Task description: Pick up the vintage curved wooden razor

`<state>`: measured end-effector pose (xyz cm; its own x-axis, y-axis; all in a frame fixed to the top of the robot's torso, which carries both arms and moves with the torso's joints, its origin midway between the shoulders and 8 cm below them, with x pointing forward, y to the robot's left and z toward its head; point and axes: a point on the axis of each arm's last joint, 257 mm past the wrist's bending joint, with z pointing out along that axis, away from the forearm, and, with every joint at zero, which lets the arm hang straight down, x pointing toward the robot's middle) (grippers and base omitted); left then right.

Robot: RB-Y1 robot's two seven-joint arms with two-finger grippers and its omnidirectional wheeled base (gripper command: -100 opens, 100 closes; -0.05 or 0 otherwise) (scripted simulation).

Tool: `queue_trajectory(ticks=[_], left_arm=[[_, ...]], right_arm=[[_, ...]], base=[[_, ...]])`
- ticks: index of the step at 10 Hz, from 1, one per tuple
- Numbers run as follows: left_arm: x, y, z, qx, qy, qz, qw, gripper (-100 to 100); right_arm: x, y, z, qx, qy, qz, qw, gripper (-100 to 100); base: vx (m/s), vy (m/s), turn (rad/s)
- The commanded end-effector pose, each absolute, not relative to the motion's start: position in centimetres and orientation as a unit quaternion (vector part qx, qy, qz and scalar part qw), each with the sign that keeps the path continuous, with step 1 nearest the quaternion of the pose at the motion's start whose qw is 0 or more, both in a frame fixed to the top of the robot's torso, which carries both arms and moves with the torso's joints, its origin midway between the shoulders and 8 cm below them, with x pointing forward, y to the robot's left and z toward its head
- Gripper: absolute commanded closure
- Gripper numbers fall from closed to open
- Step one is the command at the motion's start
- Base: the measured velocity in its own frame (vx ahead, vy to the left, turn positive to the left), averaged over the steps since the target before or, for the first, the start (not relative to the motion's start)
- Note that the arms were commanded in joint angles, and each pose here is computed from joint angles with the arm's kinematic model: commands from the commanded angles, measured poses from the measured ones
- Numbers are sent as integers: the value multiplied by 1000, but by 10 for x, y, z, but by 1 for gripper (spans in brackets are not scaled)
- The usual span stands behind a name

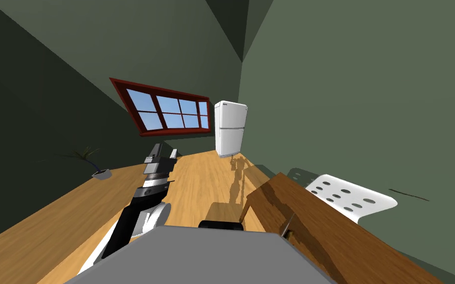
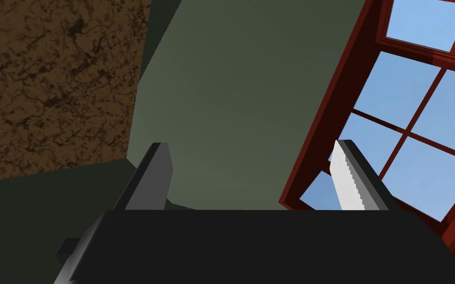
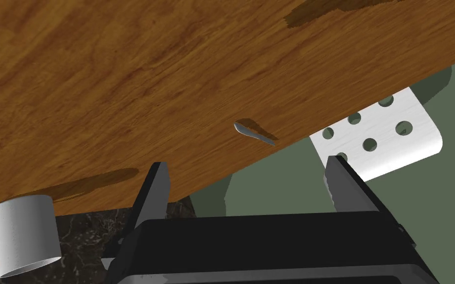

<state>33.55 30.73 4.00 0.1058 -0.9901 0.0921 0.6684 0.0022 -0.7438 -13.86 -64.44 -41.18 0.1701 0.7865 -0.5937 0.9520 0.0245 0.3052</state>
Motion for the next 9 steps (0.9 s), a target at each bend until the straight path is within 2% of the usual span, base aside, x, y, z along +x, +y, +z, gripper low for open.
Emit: queue_trajectory(ticks=[1,3,4,9], left_arm=[[335,307,40,-332,242,-623,665,0],[335,307,40,-332,242,-623,665,0],[335,307,40,-332,242,-623,665,0],[335,307,40,-332,242,-623,665,0]], right_arm=[[-180,-652,-408,684,644,-162,304,-100],[-193,-654,-408,687,641,-171,297,-100],[-226,-657,-404,682,649,-201,270,-100],[-342,-652,-388,655,679,-291,158,-100]], base=[[221,64,97],[107,31,21],[120,21,120],[255,50,119]])
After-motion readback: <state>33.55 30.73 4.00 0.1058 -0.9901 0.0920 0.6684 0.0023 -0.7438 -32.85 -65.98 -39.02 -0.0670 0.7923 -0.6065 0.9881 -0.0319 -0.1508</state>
